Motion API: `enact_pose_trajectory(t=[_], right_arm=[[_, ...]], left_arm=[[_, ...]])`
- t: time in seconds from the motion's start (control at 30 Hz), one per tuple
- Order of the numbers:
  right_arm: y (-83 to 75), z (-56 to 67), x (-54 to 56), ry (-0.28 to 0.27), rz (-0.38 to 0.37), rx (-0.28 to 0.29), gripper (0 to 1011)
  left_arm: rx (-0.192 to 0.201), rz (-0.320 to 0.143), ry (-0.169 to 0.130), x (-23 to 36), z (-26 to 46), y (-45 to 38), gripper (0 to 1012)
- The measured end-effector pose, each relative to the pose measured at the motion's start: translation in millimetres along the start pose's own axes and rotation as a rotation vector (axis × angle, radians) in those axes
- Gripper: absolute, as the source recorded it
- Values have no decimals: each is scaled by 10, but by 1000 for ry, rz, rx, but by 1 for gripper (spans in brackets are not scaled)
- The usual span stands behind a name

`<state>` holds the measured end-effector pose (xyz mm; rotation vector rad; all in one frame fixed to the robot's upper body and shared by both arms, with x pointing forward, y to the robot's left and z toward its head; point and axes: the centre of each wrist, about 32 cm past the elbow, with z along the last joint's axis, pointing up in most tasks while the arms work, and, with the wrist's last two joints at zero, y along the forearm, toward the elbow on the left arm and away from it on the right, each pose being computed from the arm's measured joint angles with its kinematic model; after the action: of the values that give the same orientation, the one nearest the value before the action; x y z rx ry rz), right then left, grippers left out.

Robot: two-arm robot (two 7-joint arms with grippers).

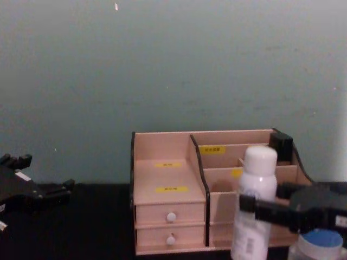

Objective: Pick up the facial cleanser and watermelon frost from the table and place them into the tiered storage box.

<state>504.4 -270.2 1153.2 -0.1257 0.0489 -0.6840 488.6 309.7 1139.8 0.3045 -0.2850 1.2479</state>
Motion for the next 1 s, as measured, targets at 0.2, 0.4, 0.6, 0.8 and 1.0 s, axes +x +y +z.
enact_pose_trajectory(t=[0.2,0.4,0.6,0.8,1.0], right_arm=[[-40,217,19,1,2,57,593],[9,372,53,-5,-19,104,593],[125,450,113,-24,-65,131,593],[257,494,213,-43,-118,134,593],[370,514,306,-55,-158,138,593]], left_arm=[[0,0,0,0,0,0,1001],[0,0,0,0,0,0,1001],[0,0,0,0,0,0,1001],[0,0,0,0,0,0,1001],[0,0,0,0,0,0,1001]])
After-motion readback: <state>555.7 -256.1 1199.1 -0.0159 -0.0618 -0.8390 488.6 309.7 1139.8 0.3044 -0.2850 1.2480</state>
